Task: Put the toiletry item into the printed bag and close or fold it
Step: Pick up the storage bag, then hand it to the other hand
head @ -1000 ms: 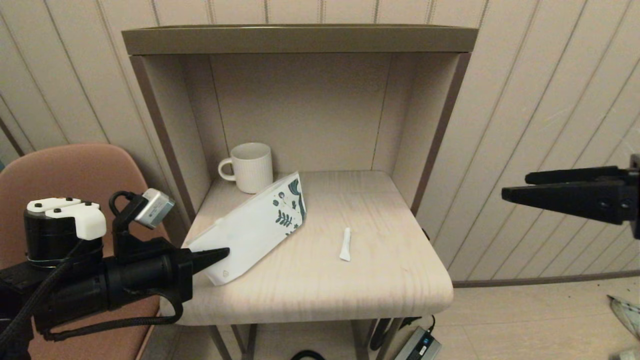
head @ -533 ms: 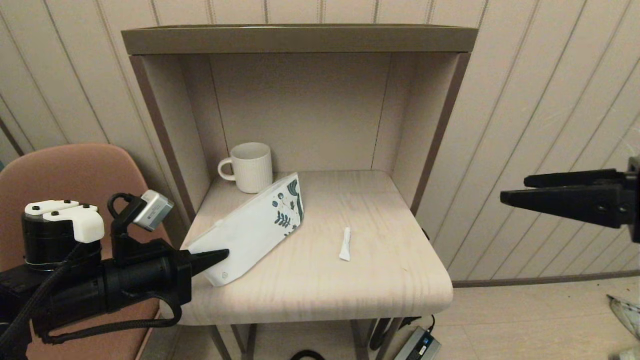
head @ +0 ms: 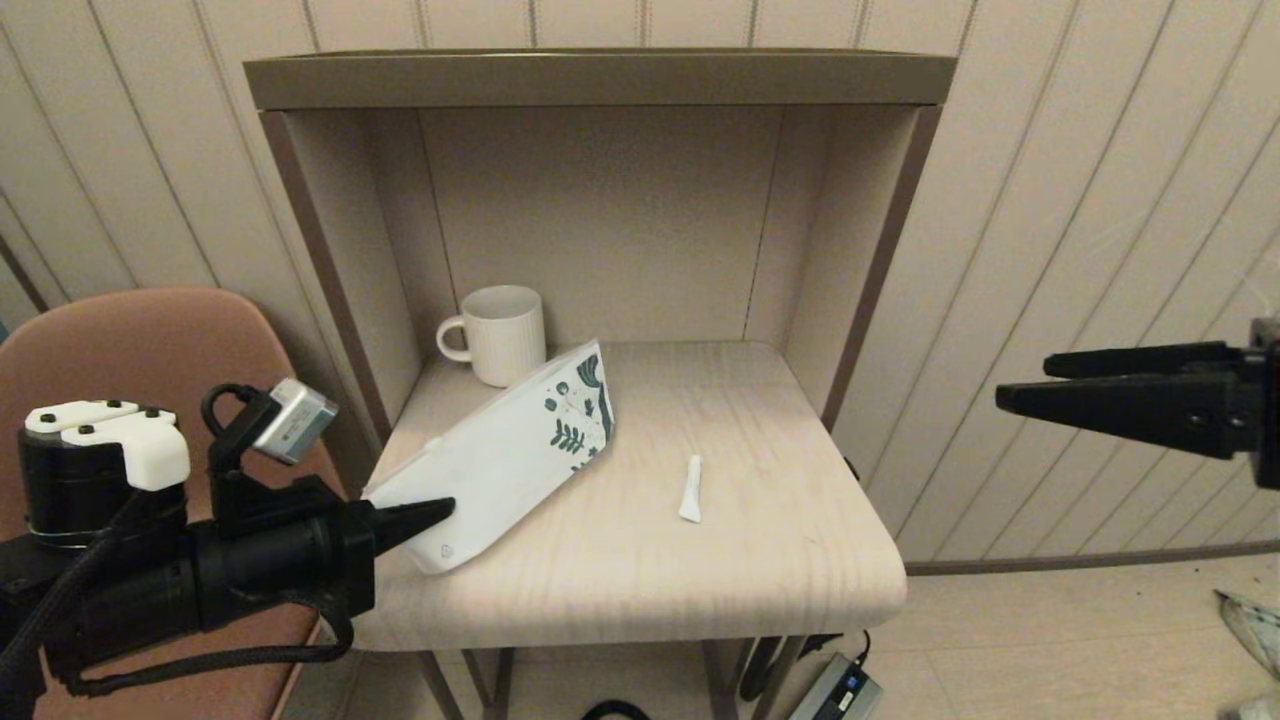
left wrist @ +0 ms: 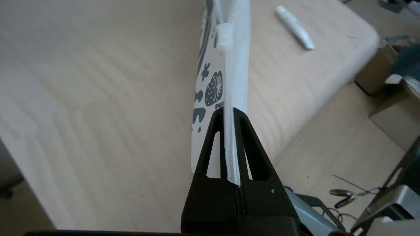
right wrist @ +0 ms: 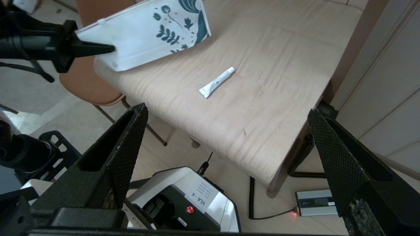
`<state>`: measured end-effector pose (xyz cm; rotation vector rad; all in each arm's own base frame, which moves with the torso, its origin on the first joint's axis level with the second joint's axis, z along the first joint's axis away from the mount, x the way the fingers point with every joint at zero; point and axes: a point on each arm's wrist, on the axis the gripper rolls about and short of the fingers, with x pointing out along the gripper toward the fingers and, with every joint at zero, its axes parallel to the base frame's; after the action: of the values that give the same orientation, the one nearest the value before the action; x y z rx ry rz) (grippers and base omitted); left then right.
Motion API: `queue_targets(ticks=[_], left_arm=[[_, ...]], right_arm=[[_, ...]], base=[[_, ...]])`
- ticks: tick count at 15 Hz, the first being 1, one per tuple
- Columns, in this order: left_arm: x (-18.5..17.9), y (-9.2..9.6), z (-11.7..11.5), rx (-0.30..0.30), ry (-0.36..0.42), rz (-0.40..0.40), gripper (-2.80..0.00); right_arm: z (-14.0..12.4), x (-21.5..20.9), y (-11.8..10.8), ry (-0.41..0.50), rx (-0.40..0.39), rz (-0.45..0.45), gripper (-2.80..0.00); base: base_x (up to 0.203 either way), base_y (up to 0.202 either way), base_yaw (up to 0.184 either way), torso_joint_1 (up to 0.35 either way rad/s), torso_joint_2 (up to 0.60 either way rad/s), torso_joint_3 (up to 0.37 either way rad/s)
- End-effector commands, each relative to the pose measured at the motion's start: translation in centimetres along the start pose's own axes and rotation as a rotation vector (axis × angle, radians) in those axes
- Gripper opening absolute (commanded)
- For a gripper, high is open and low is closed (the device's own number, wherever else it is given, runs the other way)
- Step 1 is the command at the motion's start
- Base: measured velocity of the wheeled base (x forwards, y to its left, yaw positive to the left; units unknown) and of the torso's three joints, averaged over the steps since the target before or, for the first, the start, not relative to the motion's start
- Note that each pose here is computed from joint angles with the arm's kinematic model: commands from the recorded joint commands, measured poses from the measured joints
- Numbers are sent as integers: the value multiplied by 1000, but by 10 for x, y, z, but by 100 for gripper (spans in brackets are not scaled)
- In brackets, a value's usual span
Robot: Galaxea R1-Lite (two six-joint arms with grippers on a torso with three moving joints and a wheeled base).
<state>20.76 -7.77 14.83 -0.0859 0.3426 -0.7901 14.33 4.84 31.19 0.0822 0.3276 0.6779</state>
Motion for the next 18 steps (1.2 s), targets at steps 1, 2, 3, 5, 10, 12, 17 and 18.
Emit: queue_targets(ticks=[1,2,3,5,10,12,17,18], left_arm=[[-7,-5,7,26,-35,-26,-280],[-9,-6,8,34,-42,-37,-280],[-12,-8,15,54,-66,-49,-280],[-17,-12,24,68,-83,-58,-280],[-46,-35,67,31,-21,-318,-280],[-50,-39,74,49,-13,-394,-280],[-51,-42,66,107,12,-612,-280],[-50,-45,67,133,6,-649,-280]], right_arm=[[0,-2,1,-3,-1,4,0],[0,-2,1,-1,-1,2,0],[0,-2,1,-3,-1,2,0],[-1,-1,1,-1,1,2,0],[-6,7,-3,5,4,39,0],[-7,8,-3,11,2,70,0],[-9,14,0,51,39,313,0],[-8,14,0,58,46,373,0]], base=[[0,0,0,0,0,0],[0,0,0,0,0,0],[0,0,0,0,0,0],[0,0,0,0,0,0],[0,0,0,0,0,0],[0,0,0,0,0,0],[0,0,0,0,0,0],[0,0,0,0,0,0]])
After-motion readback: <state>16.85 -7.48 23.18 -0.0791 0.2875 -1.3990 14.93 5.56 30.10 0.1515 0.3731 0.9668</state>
